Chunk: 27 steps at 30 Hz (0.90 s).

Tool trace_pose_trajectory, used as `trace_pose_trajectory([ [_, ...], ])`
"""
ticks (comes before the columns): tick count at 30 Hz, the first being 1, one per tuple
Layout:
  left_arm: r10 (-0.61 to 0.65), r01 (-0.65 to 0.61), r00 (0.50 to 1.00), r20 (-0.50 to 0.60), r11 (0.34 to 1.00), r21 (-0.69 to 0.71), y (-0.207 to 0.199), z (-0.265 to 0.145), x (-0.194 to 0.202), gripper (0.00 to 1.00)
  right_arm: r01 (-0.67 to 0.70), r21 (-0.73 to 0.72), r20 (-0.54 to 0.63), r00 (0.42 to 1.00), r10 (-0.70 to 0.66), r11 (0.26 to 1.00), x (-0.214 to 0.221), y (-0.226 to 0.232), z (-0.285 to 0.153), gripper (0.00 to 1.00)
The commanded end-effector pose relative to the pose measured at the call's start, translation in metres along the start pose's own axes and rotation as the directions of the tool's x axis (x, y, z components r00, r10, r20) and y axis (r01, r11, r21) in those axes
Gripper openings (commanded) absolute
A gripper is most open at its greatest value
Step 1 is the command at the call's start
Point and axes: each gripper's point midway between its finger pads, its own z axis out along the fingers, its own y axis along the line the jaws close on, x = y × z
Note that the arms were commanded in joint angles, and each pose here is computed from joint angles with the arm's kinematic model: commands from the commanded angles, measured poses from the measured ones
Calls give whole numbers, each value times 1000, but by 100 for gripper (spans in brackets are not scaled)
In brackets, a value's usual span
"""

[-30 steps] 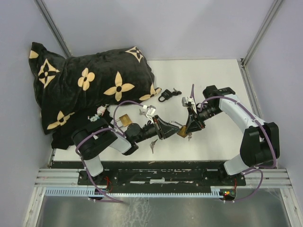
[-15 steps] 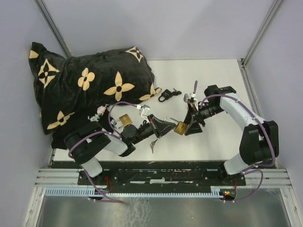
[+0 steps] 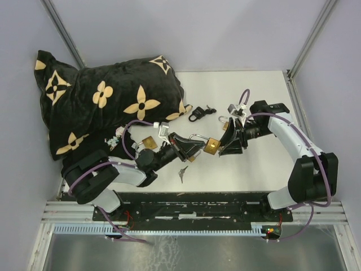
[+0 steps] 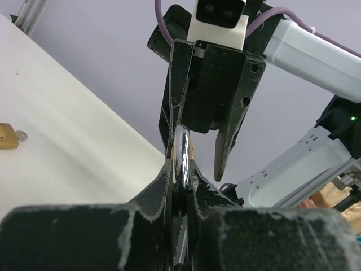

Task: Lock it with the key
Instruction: Remove the key from the lock.

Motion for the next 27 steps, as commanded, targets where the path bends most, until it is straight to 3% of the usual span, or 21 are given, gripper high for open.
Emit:
trace_pose_trajectory([
  [1, -3, -33, 979, 204, 985, 171, -51, -1, -57, 3, 71, -22, 76, 995, -69, 997, -25, 16, -1, 54],
  [9, -12, -26, 977, 213, 984, 175, -53, 1, -61, 3, 71, -43, 60, 996, -68, 997, -23, 20, -2, 45],
  [17, -12, -29, 973, 231, 984, 174, -54, 0, -66, 3, 71, -66, 50, 996, -68, 995, -22, 23, -3, 42],
  [21, -9, -33, 973, 232, 984, 174, -55, 0, -67, 3, 63, -68, 50, 997, -60, 996, -21, 23, -2, 43],
  [27, 2, -48, 974, 226, 979, 199, -61, 1, -67, 3, 56, -69, 45, 998, -53, 996, -19, 20, -2, 52],
])
